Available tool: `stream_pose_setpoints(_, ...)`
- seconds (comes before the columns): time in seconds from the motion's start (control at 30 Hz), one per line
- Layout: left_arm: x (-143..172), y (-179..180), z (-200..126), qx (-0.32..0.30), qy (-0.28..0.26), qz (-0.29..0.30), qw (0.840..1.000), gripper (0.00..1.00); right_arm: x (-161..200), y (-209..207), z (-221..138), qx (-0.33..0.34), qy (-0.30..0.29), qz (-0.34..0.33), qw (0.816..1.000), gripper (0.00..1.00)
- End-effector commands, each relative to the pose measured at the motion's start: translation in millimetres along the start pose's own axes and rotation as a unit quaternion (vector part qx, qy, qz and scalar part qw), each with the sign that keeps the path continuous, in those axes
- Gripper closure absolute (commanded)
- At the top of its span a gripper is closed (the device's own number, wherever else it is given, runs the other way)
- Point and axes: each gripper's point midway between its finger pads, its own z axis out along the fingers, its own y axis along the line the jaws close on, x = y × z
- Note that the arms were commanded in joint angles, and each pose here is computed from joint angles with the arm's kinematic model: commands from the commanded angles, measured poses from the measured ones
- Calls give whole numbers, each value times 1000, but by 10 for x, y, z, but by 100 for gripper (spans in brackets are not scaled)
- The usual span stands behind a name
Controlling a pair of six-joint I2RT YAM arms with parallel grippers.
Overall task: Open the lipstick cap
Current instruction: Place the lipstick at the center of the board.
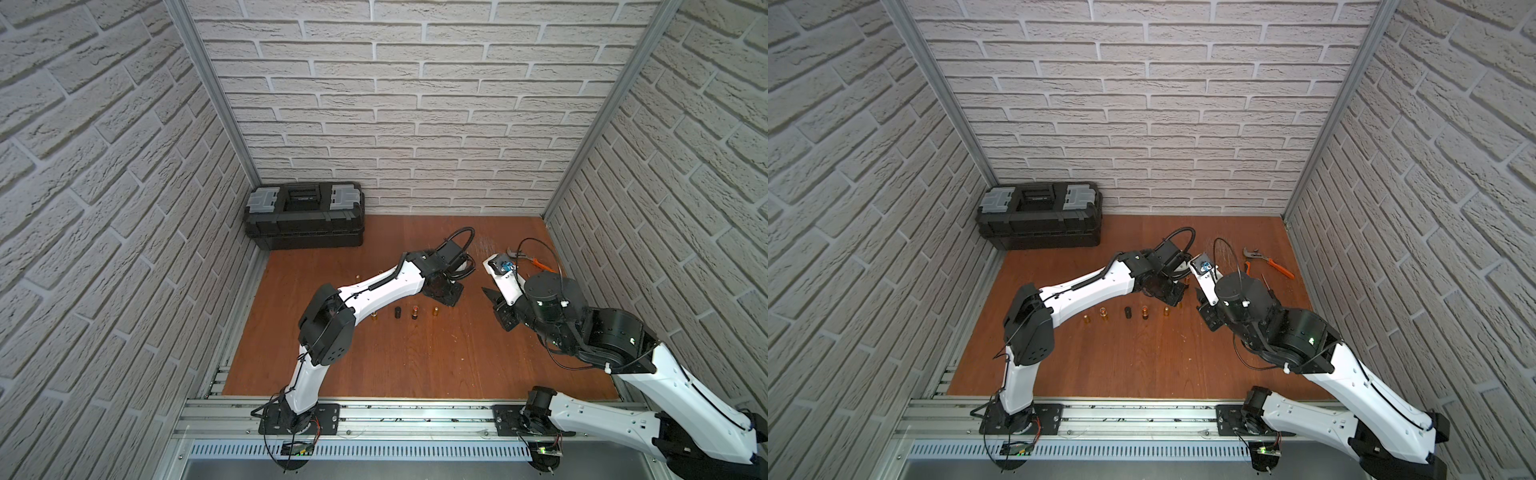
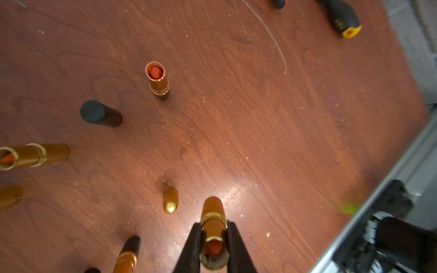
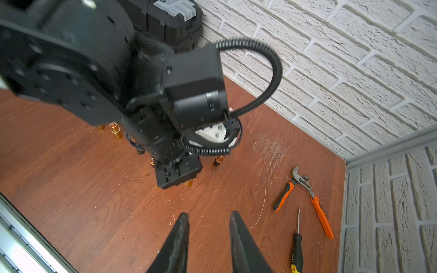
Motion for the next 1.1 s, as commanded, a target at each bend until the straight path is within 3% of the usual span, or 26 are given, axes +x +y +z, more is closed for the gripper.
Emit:
stream_pose_setpoints(0.0,-161,48,135,-31,-34,20,999,82,35,-73,-2,20,-6,16,1000,69)
stream_pose_setpoints(0.57,-61,-75,708,-43,18,66,997,79,72,-41,57,19,2,14,1000,69)
stream_pose_setpoints(0.9,-4,-82,797,-42,43,63,996,78,74,-23,98,20,5,9,1000,69)
stream_pose_setpoints(1.0,5,-78,793,-43,44,61,996,74,88,-17,106,19,8,9,1000,69)
stream_pose_setpoints(1.07,-16,-83,763,-43,40,61,996,65,87,-21,102,20,7,12,1000,69)
